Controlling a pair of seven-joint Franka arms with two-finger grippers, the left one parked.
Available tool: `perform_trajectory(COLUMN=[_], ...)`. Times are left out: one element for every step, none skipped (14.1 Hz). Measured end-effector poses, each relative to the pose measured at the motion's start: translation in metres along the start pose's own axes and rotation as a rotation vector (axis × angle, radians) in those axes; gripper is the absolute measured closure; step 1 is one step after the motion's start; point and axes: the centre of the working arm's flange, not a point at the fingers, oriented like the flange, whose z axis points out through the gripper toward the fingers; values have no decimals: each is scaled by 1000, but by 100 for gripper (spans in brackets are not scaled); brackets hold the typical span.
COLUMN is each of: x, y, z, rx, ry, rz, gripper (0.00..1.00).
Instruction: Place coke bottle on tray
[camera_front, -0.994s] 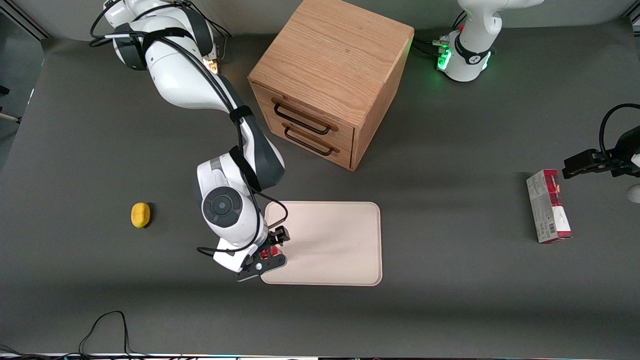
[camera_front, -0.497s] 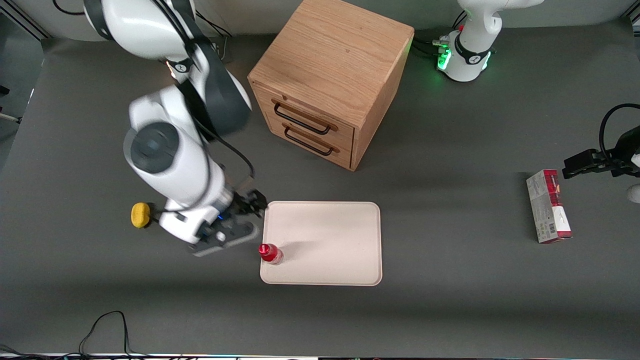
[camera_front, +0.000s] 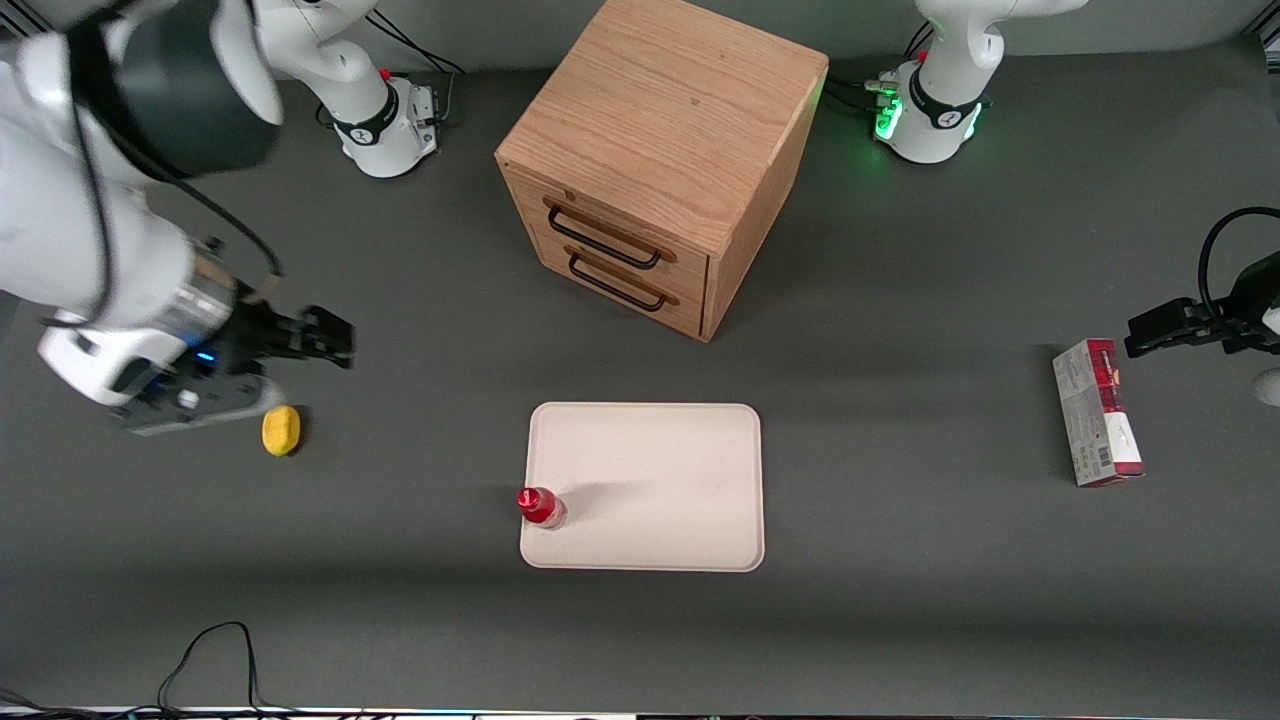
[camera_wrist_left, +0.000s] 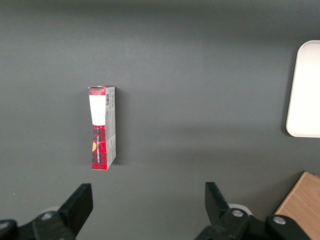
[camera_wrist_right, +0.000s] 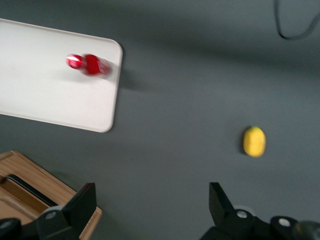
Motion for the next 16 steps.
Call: perform_trajectory(x=[-10,-20,-28,-34,-39,-45,-50,-55,-59,-60,-62,-62,-62,-62,-62,-62], y=[19,41,61,79,94,105,115,124,129,133,137,141,143,144,145,146], z=[-4,-7,-9,-10,-10,-10,-9,-8,-6,-4,-2,-1,0,0,1,1], rx=[0,-3,-3,6,19,30,38,44,46,45,41,32,22,17,15,14], ry=[-3,-3,-3,3,7,9,7,6,5,4,1,-1,-2,-3,-3,-3], rz=[20,29,25,23,30,40,51,61,67,74,80,84,87,88,89,90], gripper=[0,0,0,0,0,0,0,0,0,0,0,0,0,0,0,0])
